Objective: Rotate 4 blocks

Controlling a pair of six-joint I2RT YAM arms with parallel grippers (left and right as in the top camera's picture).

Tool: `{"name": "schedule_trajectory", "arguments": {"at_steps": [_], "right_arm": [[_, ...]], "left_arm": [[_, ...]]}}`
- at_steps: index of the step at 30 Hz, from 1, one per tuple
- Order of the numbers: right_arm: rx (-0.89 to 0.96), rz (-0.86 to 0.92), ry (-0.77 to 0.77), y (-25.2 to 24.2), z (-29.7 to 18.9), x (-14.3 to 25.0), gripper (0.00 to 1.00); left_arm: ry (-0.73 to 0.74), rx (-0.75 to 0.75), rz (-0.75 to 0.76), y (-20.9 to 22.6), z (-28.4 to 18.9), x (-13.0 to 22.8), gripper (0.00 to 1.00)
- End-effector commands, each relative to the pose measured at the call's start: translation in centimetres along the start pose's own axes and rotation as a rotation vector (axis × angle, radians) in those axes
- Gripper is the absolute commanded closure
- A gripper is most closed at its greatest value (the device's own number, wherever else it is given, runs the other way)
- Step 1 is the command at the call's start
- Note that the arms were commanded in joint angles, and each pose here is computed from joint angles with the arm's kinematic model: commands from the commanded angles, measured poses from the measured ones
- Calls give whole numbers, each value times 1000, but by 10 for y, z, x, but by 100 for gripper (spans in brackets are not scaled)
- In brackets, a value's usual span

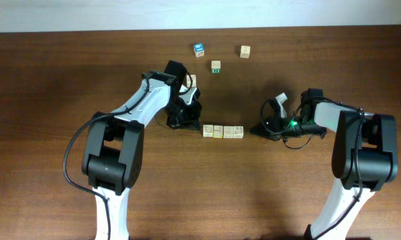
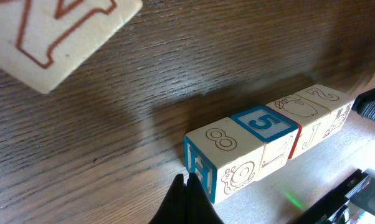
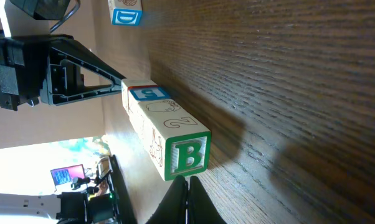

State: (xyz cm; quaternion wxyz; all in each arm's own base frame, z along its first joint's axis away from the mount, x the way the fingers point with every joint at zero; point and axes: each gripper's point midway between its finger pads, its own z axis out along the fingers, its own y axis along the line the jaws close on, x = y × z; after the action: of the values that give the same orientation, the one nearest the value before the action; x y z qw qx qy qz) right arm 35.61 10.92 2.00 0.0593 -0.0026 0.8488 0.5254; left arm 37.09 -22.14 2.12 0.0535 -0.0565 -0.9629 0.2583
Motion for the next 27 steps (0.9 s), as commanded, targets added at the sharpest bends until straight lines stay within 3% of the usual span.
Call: {"name": "schedule_trajectory", "arguments": {"at_steps": [1, 27], "right_arm": [[-29, 5, 10, 1, 4, 5, 95], [49, 68, 32, -12, 5, 10, 96]], "left_arm": [[24, 17, -40, -2, 4, 5, 100], [25, 46, -14, -22, 12, 7, 100]]}}
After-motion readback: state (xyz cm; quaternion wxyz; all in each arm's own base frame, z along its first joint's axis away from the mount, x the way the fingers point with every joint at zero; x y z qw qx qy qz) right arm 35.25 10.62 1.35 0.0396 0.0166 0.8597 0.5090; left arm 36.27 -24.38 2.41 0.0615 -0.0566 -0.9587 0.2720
